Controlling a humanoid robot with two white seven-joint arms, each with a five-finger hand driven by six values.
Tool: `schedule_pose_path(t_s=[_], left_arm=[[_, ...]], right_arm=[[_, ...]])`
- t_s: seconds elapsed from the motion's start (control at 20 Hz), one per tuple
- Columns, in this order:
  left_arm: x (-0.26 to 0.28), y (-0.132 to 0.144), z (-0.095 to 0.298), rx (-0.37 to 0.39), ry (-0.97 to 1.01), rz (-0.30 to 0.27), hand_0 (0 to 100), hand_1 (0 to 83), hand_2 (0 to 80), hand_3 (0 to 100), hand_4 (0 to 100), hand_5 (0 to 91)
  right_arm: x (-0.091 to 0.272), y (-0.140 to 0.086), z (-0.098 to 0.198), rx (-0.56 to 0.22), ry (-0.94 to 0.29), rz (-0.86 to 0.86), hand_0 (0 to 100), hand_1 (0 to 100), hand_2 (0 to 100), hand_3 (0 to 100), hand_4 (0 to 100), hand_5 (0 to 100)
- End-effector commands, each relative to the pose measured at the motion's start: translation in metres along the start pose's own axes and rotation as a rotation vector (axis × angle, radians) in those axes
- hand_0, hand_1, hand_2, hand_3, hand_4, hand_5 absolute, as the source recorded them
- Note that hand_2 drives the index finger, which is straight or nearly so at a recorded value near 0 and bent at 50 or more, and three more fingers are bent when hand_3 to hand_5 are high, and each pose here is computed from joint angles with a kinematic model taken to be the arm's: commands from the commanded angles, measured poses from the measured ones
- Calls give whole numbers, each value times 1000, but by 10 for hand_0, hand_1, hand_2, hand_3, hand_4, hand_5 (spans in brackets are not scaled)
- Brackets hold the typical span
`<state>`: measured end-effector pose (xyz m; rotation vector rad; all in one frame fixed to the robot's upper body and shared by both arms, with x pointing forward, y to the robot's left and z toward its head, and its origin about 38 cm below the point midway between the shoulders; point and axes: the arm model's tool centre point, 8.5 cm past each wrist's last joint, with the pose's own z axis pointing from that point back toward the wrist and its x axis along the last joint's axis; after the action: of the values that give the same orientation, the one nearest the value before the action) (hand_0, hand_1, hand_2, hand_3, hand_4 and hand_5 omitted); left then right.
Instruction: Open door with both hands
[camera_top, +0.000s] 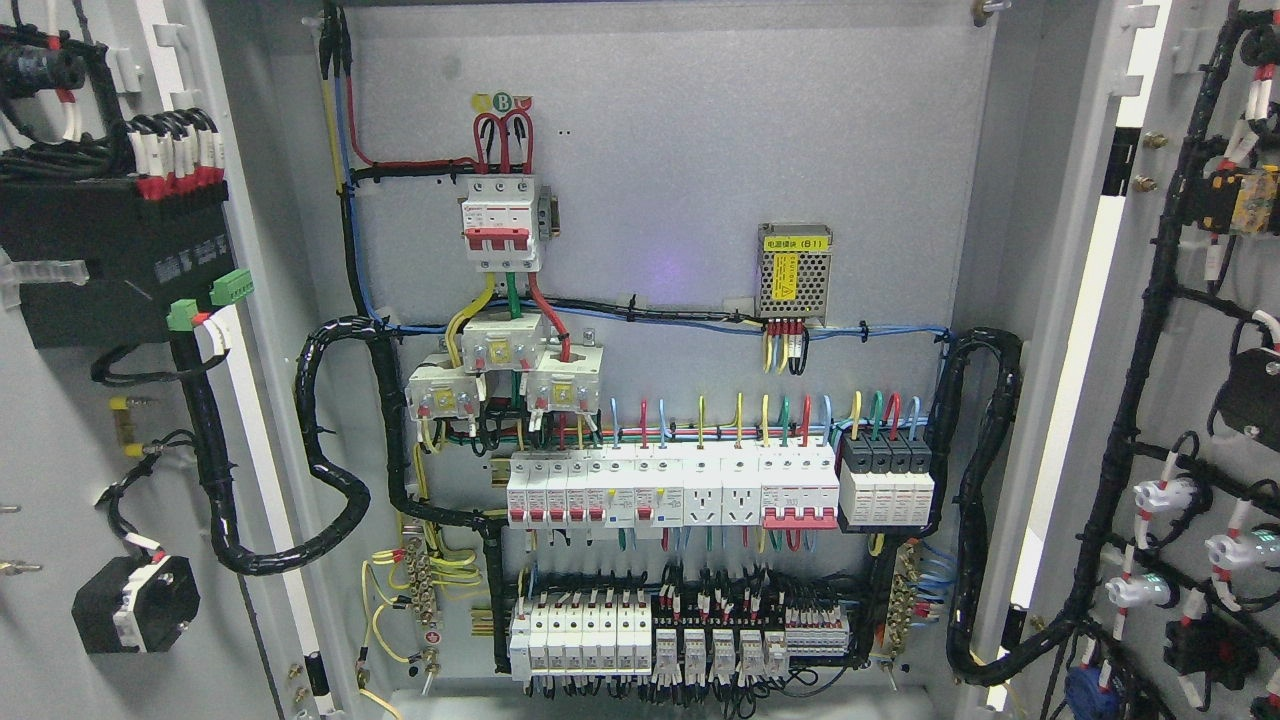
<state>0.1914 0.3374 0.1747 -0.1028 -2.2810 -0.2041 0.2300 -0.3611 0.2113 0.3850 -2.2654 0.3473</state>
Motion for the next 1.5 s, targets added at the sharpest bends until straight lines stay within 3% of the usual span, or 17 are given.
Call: schedule_pose_path(t_s=[0.0, 0.2, 1.45], left_arm=[[50, 32, 12, 31, -414, -192, 0, 0, 0, 0, 30, 0], [44, 47, 17, 61, -365, -219, 0, 0, 0, 0, 30, 0], [7, 137, 0, 226, -72, -229, 0, 0, 0, 0, 30, 0]], right_arm=[[16, -10, 2, -6, -131, 66, 107, 0, 0, 0, 0, 0], [21, -18, 2, -17, -144, 100, 107, 0, 0, 0, 0, 0], [24, -53, 15, -112, -117, 158, 107, 0, 0, 0, 0, 0]])
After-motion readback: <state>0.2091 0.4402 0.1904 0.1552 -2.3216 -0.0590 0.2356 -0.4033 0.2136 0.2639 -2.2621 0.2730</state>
